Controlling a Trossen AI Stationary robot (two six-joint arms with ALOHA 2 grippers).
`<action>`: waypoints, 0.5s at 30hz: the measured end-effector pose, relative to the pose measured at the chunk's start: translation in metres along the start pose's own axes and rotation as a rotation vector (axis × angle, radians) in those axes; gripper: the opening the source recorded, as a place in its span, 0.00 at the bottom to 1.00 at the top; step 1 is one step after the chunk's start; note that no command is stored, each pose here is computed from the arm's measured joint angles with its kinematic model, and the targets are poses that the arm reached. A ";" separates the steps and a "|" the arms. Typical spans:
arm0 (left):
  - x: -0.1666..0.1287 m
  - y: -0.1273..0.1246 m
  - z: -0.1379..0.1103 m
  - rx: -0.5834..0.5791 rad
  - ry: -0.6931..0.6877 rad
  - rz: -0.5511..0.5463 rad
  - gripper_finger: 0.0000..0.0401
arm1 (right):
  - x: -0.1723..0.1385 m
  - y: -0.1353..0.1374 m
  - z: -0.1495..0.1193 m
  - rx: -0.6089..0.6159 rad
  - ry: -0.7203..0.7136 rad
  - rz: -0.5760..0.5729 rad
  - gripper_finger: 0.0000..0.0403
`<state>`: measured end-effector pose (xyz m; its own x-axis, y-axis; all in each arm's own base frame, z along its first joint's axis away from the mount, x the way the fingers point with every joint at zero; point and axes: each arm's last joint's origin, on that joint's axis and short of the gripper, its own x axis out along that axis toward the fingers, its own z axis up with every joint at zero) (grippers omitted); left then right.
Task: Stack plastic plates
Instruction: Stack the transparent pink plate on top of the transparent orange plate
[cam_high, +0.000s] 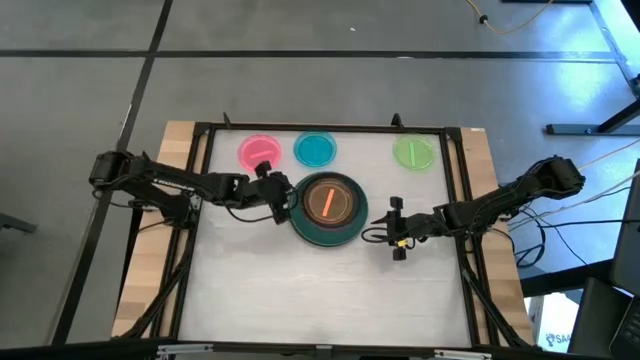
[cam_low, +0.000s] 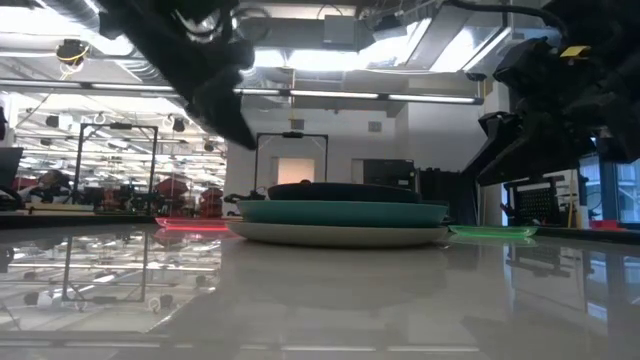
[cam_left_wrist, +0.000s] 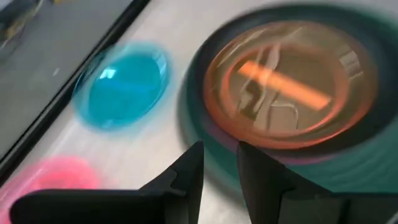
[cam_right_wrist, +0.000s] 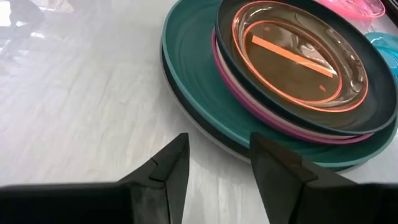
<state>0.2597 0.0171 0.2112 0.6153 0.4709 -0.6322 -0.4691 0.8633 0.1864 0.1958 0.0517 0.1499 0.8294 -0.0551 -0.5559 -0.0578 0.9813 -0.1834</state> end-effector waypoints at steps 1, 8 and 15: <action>0.002 0.005 -0.002 -0.008 0.030 0.019 0.22 | 0.000 0.000 0.000 0.000 0.000 -0.001 0.39; 0.020 0.037 -0.015 -0.047 0.205 0.145 0.22 | 0.000 0.000 0.000 0.000 0.000 0.000 0.39; 0.040 0.063 -0.024 0.001 0.318 0.170 0.22 | 0.000 0.000 0.000 0.000 0.001 0.000 0.39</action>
<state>0.2401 0.0861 0.1796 0.3006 0.5274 -0.7947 -0.5471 0.7778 0.3092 0.1958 0.0517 0.1498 0.8289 -0.0554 -0.5567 -0.0579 0.9812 -0.1838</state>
